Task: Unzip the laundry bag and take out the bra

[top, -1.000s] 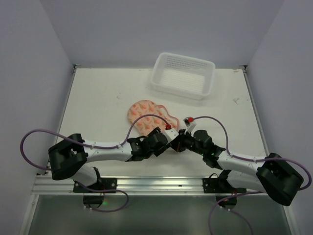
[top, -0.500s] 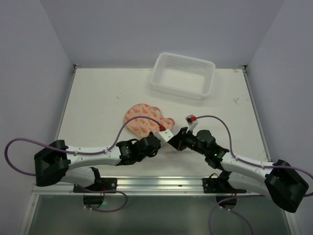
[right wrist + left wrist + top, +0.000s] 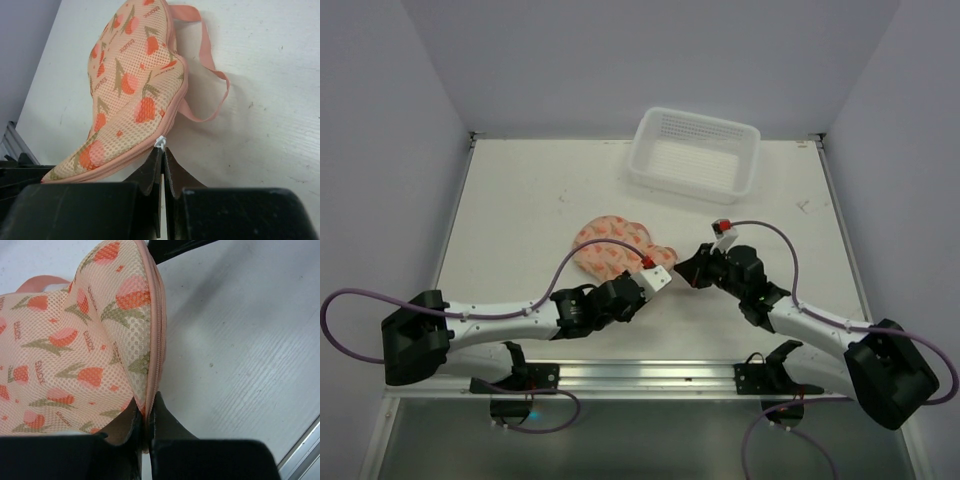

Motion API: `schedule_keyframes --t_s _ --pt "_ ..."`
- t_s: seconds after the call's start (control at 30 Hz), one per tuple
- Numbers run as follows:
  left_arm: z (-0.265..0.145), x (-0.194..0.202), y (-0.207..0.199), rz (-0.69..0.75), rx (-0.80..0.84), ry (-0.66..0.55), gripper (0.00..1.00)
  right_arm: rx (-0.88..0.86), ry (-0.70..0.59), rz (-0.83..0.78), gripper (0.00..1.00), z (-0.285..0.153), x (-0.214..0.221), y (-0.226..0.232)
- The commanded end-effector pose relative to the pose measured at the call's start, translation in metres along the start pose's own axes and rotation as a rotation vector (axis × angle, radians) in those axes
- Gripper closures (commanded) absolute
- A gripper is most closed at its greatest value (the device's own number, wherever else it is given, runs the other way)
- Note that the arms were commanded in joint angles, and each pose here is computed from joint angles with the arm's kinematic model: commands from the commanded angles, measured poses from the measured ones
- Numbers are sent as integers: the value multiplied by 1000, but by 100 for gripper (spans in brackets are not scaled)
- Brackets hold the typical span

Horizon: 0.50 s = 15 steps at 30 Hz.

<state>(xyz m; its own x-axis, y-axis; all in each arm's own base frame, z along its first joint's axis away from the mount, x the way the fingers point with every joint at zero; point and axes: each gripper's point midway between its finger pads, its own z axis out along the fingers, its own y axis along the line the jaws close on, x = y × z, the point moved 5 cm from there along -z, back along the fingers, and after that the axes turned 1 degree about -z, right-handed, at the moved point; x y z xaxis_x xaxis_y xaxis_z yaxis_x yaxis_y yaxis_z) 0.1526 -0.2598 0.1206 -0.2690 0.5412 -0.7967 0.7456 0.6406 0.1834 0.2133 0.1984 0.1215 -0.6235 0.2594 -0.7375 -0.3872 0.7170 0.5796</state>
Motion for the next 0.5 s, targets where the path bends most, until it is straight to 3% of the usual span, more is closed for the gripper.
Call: schedule_keyframes --t_s 0.0,0.07,0.1,0.13,0.17,0.23,0.33,0.47 --pt "-3 -4 -2 -7 23 -22 100 6 -63 -66 100 8 -27 2" --pt "-3 -7 0 -21 2 -33 100 -30 -41 -81 100 9 -27 7" --pt "-4 -10 2 -38 -15 -45 91 -41 -38 -86 100 9 -26 8" --pt "-5 -14 7 -57 -53 -64 54 -63 -39 -89 100 9 -26 12" --pt "-7 -15 8 -78 -57 -73 36 -74 -25 -84 100 8 -20 10" --pt "-11 -35 10 -141 -25 -145 18 -75 -25 -72 100 6 -16 9" --pt "-17 -61 19 -254 28 -194 14 -51 -18 -57 100 5 -9 3" --pt "-20 -51 38 -404 1 -143 20 -41 -11 -40 100 2 -3 -1"
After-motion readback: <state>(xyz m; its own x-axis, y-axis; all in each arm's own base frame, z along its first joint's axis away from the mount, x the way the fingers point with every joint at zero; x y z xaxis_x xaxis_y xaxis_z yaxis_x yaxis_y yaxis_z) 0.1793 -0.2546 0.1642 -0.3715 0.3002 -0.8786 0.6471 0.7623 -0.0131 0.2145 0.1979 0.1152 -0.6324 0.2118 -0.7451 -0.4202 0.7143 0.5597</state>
